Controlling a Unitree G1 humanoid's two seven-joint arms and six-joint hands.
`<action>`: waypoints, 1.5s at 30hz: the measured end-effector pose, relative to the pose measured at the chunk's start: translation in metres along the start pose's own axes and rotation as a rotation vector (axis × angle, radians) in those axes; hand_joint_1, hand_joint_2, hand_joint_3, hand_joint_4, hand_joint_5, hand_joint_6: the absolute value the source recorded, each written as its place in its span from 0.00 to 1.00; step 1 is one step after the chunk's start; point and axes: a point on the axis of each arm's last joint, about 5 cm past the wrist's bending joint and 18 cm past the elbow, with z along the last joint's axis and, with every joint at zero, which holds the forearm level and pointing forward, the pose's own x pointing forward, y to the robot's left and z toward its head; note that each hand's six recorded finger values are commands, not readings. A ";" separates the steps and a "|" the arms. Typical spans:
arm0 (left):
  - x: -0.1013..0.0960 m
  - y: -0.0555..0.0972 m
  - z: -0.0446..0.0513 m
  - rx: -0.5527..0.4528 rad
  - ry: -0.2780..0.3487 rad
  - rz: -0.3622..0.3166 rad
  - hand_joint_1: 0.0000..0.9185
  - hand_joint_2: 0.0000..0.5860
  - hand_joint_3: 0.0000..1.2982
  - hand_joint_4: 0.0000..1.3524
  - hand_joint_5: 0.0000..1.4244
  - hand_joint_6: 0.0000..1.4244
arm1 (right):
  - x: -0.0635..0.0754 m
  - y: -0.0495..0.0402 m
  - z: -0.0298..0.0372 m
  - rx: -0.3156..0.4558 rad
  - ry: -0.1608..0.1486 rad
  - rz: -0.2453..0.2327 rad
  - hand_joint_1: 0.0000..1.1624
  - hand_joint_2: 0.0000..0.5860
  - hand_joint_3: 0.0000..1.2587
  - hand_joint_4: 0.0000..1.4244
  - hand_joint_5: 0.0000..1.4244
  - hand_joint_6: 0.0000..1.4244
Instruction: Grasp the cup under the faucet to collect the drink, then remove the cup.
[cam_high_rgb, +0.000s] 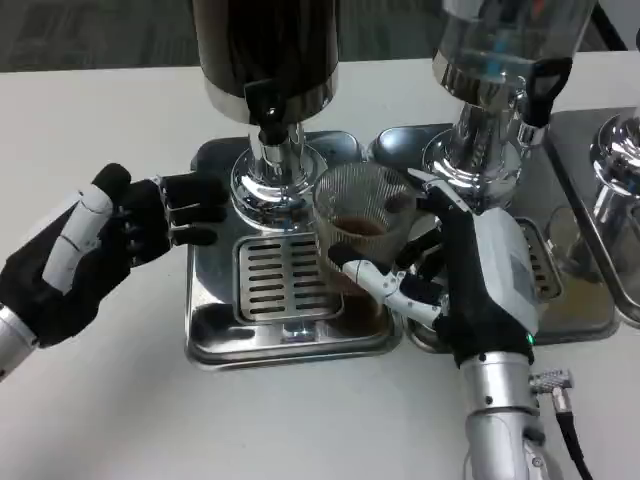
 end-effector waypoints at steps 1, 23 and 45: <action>0.000 0.000 0.0001 0.002 -0.001 0.000 0.00 0.26 0.27 0.18 0.16 0.21 | 0.000 -0.0010 -0.0007 -0.004 0.003 0.001 0.58 0.41 0.42 0.50 0.58 0.67; -0.022 -0.004 0.0215 0.213 -0.126 -0.023 0.00 0.25 0.25 0.16 0.15 0.21 | -0.028 -0.0286 0.0079 0.037 -0.008 0.003 0.59 0.43 0.43 0.50 0.59 0.68; -0.041 -0.016 0.0331 0.373 -0.185 -0.065 0.00 0.25 0.23 0.15 0.14 0.21 | -0.056 -0.0506 0.0190 0.055 -0.025 0.051 0.61 0.40 0.45 0.52 0.60 0.69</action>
